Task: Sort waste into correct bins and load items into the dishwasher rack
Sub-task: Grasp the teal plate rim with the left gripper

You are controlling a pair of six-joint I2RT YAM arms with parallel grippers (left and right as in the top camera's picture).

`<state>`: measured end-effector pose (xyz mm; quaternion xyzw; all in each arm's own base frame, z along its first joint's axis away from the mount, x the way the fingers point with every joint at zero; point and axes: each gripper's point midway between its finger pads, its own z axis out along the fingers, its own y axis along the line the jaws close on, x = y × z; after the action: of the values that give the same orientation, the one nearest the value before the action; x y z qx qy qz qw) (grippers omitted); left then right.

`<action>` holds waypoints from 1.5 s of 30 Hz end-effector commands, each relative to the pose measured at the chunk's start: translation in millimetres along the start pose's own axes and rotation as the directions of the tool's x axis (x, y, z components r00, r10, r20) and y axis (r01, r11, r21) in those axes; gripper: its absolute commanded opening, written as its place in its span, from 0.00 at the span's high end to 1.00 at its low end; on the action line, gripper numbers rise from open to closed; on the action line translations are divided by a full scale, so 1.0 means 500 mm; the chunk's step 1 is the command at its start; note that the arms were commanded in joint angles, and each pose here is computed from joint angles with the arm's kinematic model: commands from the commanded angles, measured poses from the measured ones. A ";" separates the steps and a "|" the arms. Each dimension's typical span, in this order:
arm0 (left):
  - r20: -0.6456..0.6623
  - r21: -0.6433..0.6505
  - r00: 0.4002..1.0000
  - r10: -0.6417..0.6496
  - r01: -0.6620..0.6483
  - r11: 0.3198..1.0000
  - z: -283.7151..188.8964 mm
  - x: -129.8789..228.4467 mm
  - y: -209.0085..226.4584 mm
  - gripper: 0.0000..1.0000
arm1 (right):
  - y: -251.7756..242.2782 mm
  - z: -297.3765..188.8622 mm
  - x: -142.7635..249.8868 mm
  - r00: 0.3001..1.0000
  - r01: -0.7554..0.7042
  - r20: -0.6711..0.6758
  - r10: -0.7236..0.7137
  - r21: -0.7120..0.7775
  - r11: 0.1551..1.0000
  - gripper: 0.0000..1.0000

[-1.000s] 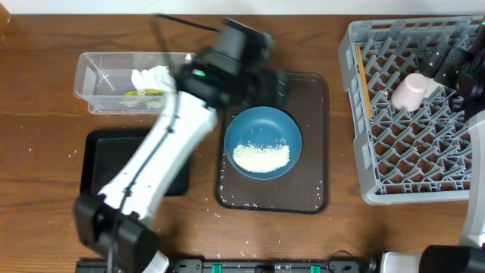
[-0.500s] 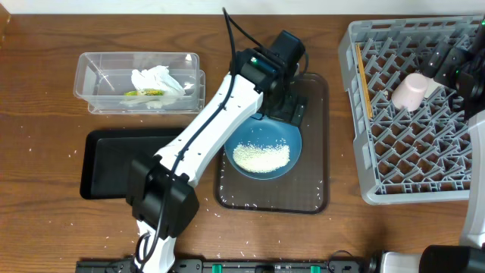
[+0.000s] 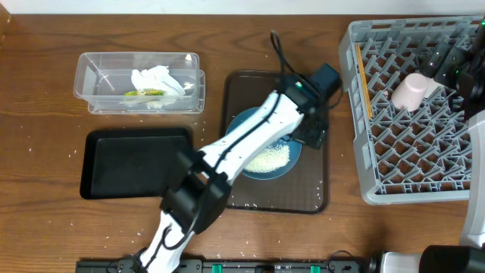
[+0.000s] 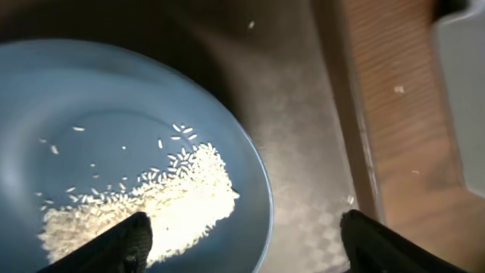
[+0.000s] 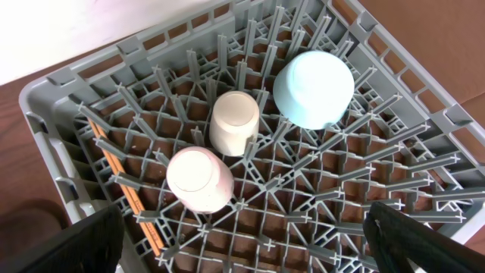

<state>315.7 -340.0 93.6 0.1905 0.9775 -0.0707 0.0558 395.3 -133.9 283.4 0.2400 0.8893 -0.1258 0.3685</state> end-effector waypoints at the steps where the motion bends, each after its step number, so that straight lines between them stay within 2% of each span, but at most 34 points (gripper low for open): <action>1: 0.013 -0.049 0.995 -0.103 0.104 0.993 0.022 -0.012 0.015 0.23 | -0.006 -0.005 -0.006 1.000 -0.016 0.010 0.016 0.008 1.000 0.01; 7: 0.003 -0.116 0.984 -0.180 0.179 0.977 0.058 -0.006 0.036 0.27 | -0.006 -0.005 -0.006 1.000 -0.016 0.010 0.016 0.008 1.000 0.01; 13: -0.029 -0.129 0.984 -0.174 0.169 0.977 0.076 0.014 0.037 0.32 | -0.006 -0.005 -0.006 1.000 -0.016 0.010 0.016 0.008 1.000 0.01; 22: -0.019 -0.127 0.993 -0.119 0.116 0.985 0.088 0.029 -0.006 0.32 | -0.006 -0.005 -0.006 1.000 -0.016 0.010 0.016 0.008 1.000 0.01; 31: -0.055 -0.154 0.992 -0.116 0.106 0.982 0.117 0.058 0.006 0.33 | -0.006 -0.005 -0.006 1.000 -0.016 0.010 0.016 0.008 1.000 0.01; 38: -0.071 -0.164 0.991 -0.117 0.104 0.981 0.129 0.070 0.013 0.42 | -0.006 -0.005 -0.006 1.000 -0.016 0.010 0.016 0.008 1.000 0.01; 45: -0.093 -0.178 0.989 -0.115 0.097 0.979 0.141 0.088 0.018 0.47 | -0.006 -0.005 -0.006 1.000 -0.016 0.010 0.016 0.008 1.000 0.01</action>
<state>286.6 -334.9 29.9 0.1404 0.9898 0.0008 0.0263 395.3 -133.9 283.4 0.2400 0.8893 -0.1258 0.3685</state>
